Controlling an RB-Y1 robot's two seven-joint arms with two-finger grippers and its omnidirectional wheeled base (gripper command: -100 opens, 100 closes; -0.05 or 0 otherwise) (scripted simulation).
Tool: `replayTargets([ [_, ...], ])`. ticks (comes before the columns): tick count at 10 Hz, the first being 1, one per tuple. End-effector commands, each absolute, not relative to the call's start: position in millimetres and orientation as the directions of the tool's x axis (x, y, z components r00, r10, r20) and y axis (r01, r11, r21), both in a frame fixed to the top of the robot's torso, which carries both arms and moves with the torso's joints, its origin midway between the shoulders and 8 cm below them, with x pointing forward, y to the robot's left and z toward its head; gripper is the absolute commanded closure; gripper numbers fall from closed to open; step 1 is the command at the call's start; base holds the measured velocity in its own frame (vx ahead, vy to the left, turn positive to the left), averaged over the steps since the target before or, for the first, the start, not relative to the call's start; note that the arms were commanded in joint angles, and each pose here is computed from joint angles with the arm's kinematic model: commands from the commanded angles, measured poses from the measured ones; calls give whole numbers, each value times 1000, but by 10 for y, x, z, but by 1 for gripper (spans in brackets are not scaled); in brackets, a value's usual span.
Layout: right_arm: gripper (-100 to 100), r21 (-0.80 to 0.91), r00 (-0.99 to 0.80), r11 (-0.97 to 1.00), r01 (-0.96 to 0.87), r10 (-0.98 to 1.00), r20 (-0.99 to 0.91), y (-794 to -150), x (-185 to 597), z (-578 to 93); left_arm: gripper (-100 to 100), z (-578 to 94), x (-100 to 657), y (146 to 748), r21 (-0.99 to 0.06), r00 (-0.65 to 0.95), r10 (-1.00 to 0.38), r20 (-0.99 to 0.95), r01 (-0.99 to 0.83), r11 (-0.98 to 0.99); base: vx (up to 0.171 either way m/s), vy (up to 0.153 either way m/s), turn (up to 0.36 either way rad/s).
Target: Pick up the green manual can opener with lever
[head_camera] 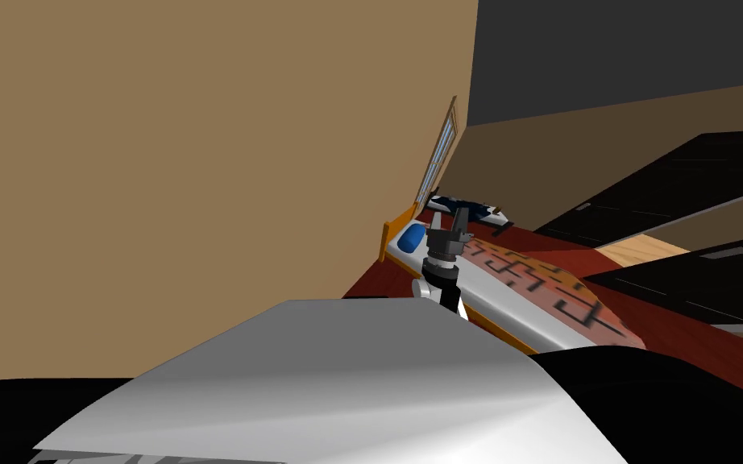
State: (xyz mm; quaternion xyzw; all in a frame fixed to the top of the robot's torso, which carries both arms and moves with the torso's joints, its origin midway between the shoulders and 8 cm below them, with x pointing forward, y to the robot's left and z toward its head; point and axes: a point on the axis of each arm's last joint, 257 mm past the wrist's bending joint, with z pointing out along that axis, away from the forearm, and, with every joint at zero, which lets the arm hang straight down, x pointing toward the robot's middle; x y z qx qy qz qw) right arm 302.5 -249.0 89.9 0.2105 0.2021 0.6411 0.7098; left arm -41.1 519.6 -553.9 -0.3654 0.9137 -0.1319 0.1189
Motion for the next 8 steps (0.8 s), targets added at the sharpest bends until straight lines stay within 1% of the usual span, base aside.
replayTargets([
  [1,0,558,96,89,-825,995,-17,-2490,3025,899,-100,-5536,-397,5201,-332,-694,-709,-126,-644,689,11,2,37],
  [4,0,558,96,89,-825,995,-17,-2491,3025,899,-100,-5536,-397,5201,-332,-694,-709,-126,-644,689,9,2,30],
  [8,0,558,96,89,-825,995,-17,-2491,3025,899,-100,-5623,-351,5125,-333,-687,-714,-136,-647,686,-3,-1,-9],
])
